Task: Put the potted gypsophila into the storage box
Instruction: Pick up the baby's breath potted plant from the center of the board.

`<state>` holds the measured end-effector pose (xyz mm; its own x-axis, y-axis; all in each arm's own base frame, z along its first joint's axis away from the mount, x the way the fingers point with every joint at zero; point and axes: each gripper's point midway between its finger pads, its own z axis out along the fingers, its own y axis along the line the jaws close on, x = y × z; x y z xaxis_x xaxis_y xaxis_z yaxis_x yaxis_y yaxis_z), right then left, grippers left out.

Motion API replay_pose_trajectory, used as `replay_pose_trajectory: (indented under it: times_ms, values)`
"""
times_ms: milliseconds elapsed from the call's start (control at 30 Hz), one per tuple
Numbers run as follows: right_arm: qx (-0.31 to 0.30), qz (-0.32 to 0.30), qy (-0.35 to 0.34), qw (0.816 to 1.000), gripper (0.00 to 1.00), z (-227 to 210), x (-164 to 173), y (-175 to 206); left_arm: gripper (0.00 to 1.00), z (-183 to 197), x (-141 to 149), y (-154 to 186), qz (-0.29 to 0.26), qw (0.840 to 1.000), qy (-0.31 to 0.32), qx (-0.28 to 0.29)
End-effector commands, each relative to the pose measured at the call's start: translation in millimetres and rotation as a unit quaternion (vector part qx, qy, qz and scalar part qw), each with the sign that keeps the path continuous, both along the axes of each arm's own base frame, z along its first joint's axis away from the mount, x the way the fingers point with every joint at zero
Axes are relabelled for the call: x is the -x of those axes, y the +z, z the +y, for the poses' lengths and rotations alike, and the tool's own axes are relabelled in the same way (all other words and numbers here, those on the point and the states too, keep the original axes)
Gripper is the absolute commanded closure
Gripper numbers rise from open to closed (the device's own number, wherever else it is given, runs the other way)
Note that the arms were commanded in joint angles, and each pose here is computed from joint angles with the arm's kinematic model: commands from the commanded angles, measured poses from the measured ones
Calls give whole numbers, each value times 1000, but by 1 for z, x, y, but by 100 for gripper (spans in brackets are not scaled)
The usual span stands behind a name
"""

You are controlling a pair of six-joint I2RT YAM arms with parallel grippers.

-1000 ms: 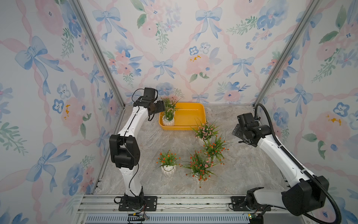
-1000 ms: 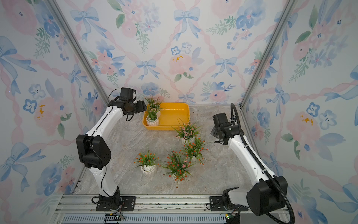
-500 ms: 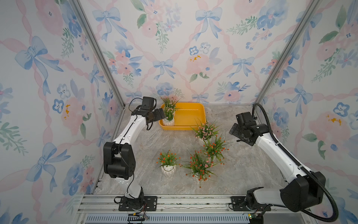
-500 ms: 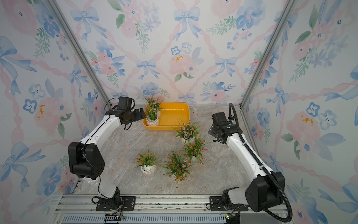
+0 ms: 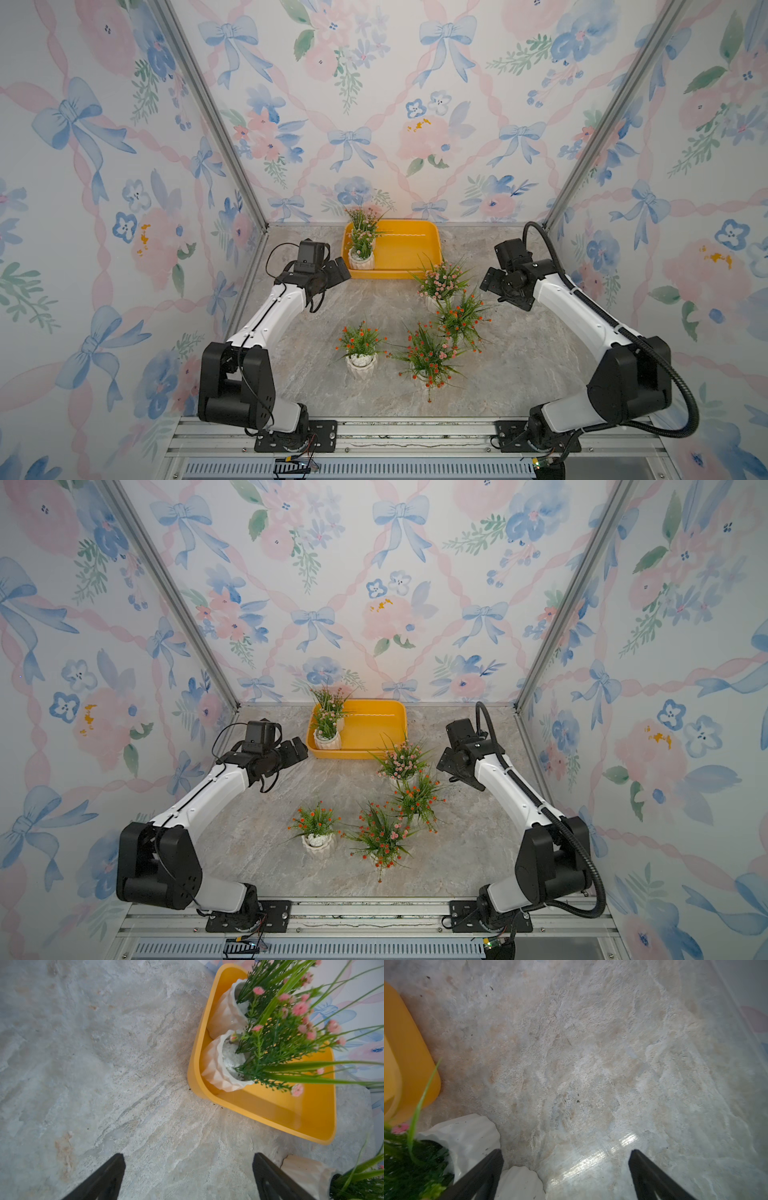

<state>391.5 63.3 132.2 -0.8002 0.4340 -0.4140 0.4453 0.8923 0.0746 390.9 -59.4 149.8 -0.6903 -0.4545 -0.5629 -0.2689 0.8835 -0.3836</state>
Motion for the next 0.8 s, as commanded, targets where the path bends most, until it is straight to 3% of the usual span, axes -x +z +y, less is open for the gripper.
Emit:
replay_pose_trajectory:
  times_ms: [0, 233, 433, 767]
  values:
    - [-38, 47, 71, 996, 2, 26, 1, -21, 2, -11, 6, -1, -17, 1000, -2, 26]
    - [-83, 58, 118, 988, 2, 60, -1, -42, 2, -44, 20, -19, 1, 999, -39, 18]
    - [-106, 51, 150, 982, 1, 86, -2, -42, 2, -64, 15, -30, 16, 997, -68, 26]
    - [-150, 22, 168, 974, 1, 112, -2, -35, 2, -72, 8, -40, 29, 996, -81, 20]
